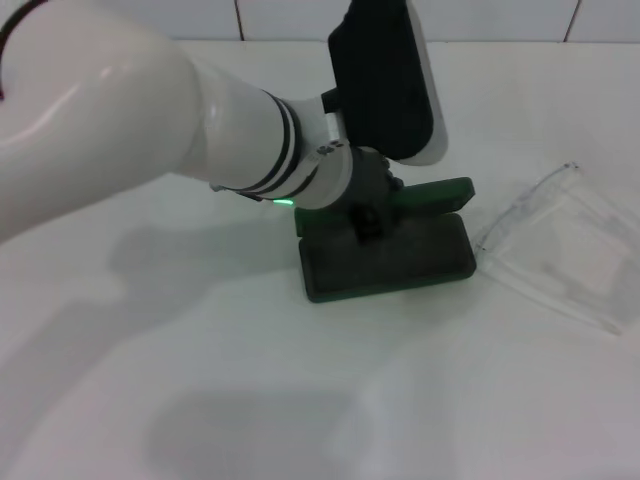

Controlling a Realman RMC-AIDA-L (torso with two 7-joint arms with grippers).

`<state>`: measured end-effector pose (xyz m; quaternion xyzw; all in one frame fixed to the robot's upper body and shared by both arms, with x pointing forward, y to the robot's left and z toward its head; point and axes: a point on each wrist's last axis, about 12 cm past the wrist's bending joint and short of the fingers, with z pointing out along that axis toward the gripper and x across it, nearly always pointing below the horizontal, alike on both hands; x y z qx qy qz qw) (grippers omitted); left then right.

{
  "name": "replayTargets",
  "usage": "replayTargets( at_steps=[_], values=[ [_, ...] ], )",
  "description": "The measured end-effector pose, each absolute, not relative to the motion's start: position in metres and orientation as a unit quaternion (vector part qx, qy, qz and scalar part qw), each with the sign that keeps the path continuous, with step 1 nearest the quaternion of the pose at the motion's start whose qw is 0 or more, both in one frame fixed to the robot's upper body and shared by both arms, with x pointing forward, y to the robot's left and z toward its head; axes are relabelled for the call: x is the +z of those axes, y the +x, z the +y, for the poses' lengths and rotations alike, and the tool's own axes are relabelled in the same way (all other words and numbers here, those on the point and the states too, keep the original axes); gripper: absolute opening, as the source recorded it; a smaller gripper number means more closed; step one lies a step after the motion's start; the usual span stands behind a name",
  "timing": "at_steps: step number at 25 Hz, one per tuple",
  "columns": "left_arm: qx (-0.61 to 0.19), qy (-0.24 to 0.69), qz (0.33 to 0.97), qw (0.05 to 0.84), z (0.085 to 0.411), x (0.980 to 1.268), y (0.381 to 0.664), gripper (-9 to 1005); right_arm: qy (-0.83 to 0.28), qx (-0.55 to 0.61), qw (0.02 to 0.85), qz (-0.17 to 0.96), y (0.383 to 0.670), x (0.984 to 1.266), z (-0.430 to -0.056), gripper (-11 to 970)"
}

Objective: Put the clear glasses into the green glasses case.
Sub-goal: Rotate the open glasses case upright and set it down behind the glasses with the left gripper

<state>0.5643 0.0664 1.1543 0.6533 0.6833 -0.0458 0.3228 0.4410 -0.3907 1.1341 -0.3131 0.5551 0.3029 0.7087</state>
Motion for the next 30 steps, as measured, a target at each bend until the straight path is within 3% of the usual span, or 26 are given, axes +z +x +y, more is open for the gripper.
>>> replayTargets(
  at_steps=[30],
  values=[
    [-0.028,0.693,0.626,0.356,0.0615,1.152,0.5626,318,-0.309,0.309,0.712,0.551,0.4376,1.1304,-0.3893,872]
  ],
)
